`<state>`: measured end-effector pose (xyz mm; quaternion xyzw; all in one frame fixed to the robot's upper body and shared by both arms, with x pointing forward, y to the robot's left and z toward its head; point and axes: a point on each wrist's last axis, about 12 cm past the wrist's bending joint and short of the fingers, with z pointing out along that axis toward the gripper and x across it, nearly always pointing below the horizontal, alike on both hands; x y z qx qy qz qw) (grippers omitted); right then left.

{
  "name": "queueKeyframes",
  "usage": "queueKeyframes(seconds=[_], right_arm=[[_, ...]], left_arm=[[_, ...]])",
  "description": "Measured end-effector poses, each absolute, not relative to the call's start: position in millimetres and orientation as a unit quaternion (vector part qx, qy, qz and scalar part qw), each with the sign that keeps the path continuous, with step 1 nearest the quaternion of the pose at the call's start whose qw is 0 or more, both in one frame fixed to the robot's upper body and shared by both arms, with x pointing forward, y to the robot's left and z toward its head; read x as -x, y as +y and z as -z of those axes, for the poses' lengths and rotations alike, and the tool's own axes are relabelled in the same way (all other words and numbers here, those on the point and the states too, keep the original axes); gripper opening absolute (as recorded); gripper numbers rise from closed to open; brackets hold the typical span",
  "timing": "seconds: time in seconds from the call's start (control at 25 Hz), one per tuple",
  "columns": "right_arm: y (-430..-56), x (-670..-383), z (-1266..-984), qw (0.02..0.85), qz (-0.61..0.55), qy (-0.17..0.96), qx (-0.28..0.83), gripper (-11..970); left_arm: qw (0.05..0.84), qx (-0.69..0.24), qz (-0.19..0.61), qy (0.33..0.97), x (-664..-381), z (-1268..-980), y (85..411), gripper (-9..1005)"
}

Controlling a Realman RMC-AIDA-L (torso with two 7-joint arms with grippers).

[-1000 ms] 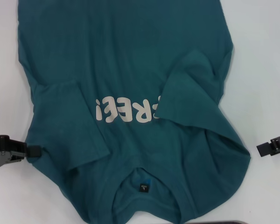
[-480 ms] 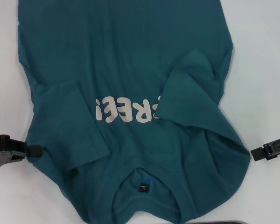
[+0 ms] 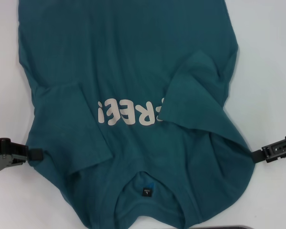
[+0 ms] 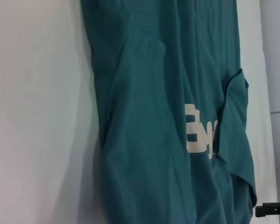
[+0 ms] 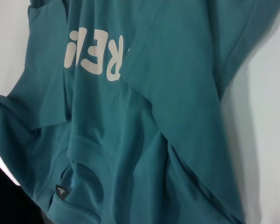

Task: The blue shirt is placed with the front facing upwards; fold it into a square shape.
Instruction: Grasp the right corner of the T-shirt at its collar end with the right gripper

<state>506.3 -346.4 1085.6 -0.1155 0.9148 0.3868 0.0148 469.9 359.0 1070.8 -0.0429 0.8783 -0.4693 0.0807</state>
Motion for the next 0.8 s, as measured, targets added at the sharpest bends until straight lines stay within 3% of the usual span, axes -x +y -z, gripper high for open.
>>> queueKeyframes(seconds=[0.8], right_arm=[[-337.6,-507.4,-1080.0,0.016,-0.387,0.915,0.113,878]], left_arm=[[0.082,0.039,0.470,0.878,-470.7,-1070.6,357.2,2]])
